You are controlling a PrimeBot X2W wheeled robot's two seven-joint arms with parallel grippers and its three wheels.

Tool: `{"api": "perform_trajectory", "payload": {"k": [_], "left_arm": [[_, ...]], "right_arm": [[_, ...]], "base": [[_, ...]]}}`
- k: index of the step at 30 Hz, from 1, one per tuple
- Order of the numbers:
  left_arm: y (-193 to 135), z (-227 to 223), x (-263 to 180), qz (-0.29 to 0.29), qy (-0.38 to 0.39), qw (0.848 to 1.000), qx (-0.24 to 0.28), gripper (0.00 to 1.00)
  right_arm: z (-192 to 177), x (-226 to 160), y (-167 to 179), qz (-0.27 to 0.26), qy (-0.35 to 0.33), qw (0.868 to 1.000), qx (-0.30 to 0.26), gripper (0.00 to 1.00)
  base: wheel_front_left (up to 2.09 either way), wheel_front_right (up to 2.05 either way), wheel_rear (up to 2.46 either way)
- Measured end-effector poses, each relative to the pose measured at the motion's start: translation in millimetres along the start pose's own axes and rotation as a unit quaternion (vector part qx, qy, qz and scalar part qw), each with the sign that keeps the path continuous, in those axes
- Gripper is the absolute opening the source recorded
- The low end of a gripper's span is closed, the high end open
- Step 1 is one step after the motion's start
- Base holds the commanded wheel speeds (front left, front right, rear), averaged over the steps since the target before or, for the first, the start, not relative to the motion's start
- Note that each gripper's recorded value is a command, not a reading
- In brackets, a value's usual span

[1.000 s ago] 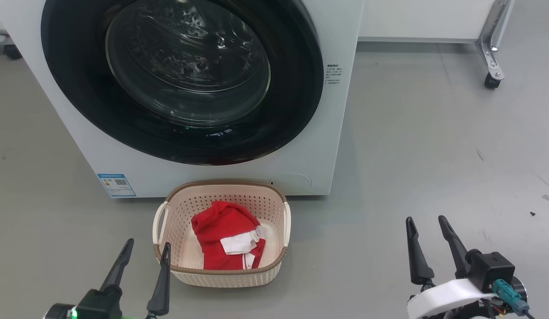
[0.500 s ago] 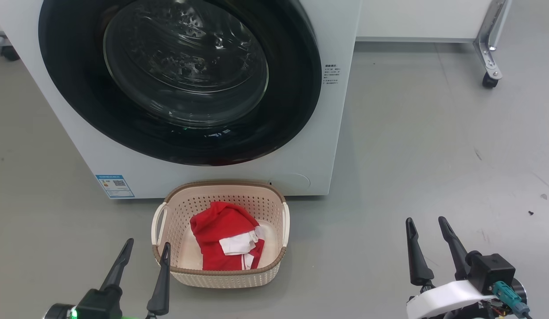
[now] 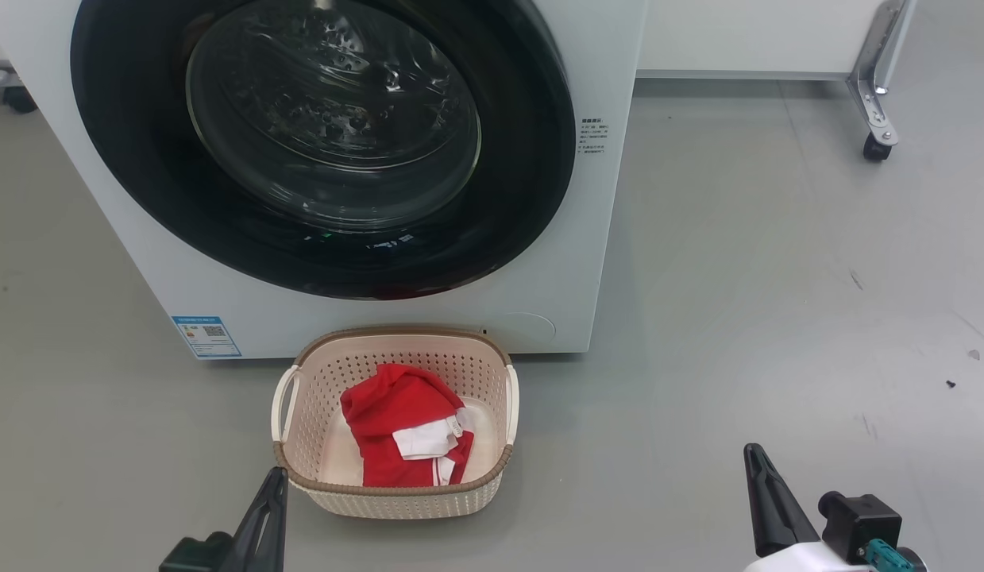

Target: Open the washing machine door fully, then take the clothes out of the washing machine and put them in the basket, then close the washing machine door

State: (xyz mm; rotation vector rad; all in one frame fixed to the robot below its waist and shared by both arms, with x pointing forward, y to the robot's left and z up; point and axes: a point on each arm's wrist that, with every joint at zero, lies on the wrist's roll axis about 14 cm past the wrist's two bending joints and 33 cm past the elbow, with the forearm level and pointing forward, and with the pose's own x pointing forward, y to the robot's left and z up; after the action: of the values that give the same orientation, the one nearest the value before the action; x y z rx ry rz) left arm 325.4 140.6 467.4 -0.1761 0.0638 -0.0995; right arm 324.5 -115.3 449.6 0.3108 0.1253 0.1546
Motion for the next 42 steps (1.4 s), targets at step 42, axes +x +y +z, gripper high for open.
{"api": "perform_trajectory", "payload": {"k": [42], "left_arm": [[24,-8,8,0.059,0.028,0.957,-0.281,0.0]], "right_arm": [[10,5,-39,-0.073,-0.006,0.964,0.256,0.0]], "base": [[0.0,0.0,0.0]]}}
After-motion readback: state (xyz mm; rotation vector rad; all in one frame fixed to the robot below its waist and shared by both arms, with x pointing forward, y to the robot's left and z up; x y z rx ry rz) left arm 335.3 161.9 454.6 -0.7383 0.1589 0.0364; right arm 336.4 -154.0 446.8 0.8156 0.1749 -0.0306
